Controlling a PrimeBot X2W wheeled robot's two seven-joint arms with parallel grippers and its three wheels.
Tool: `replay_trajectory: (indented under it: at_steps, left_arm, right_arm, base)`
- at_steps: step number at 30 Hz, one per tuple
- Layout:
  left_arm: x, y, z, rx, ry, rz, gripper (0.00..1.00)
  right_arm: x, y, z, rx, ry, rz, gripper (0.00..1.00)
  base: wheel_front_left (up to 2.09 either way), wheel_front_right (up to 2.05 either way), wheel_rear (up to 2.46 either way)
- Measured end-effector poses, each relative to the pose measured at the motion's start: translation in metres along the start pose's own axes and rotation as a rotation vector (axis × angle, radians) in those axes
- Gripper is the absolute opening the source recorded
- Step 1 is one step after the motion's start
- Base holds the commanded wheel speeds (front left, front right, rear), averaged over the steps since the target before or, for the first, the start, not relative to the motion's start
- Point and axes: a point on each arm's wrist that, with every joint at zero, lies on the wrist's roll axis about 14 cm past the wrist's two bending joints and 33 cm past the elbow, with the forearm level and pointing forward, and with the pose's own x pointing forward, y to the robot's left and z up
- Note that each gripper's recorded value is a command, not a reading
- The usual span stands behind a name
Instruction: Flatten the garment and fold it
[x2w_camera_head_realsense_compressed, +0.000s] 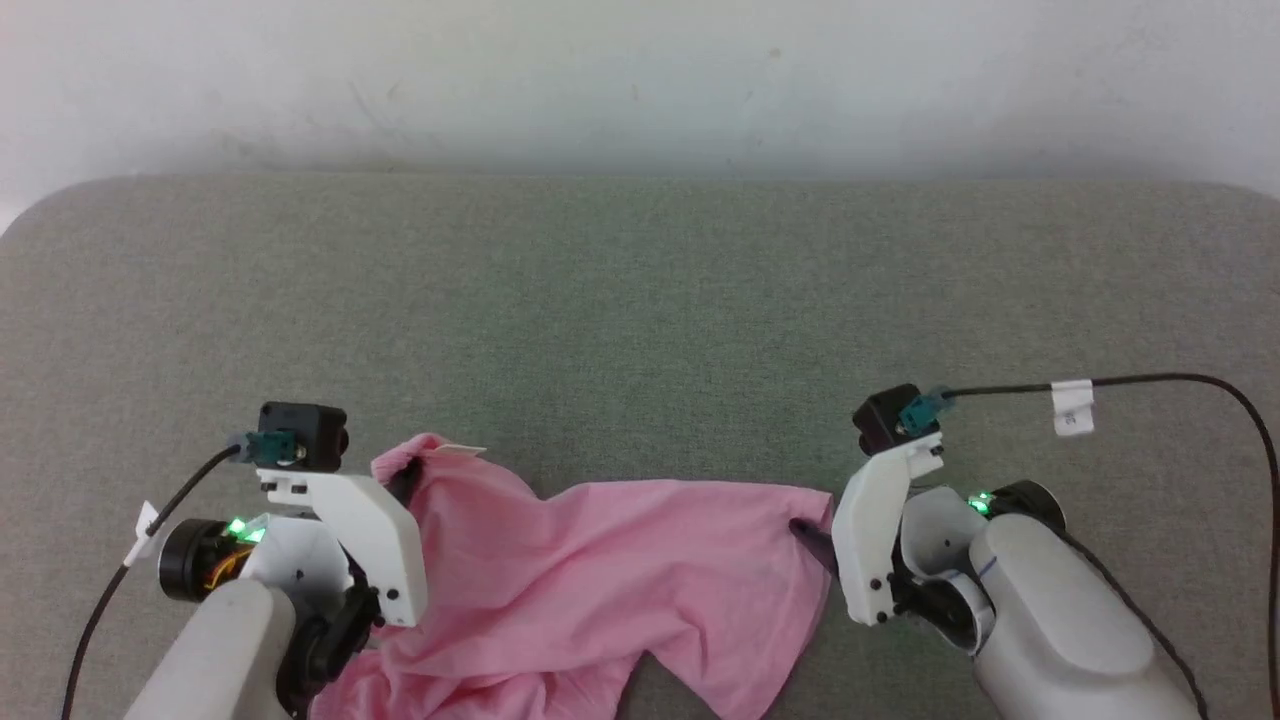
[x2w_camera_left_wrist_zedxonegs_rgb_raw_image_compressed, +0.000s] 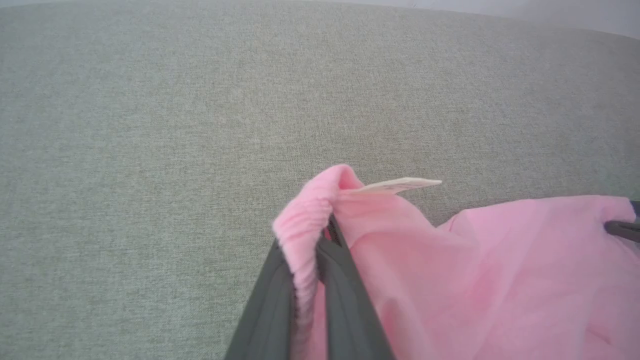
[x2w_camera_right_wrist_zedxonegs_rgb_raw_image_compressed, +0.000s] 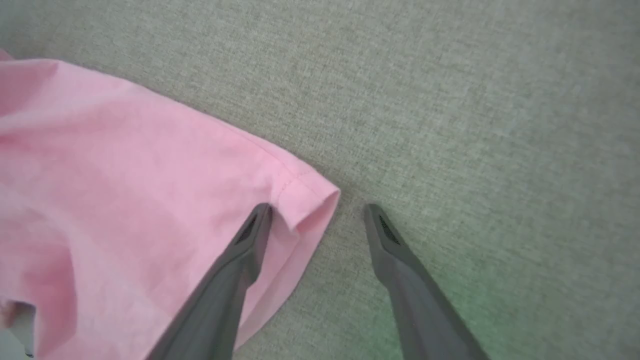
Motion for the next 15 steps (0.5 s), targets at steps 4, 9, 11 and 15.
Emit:
replay_trajectory:
  at_steps: [4,9,11,15]
  left_arm:
    - [-0.001,0.003,-0.002,0.0,0.001,0.009,0.0]
    - [-0.002,0.003,0.001,0.005,-0.004,0.007,0.0]
    - [-0.002,0.003,0.002,0.009,-0.007,0.005,0.0]
    - [-0.002,0.0,0.023,0.038,-0.06,-0.004,0.0]
  right_arm:
    - [0.008,0.004,-0.006,0.003,0.11,0.026,0.25]
    - [0.008,0.016,-0.012,0.019,0.2,0.072,0.0]
    - [0.006,0.017,-0.01,0.01,0.183,0.076,0.0]
    - [-0.001,0.007,0.019,-0.024,0.001,0.05,0.0]
  base:
    - [0.0,0.0,0.0]
    - [0.0,0.0,0.0]
    - [0.0,0.0,0.0]
    - [0.0,0.0,0.0]
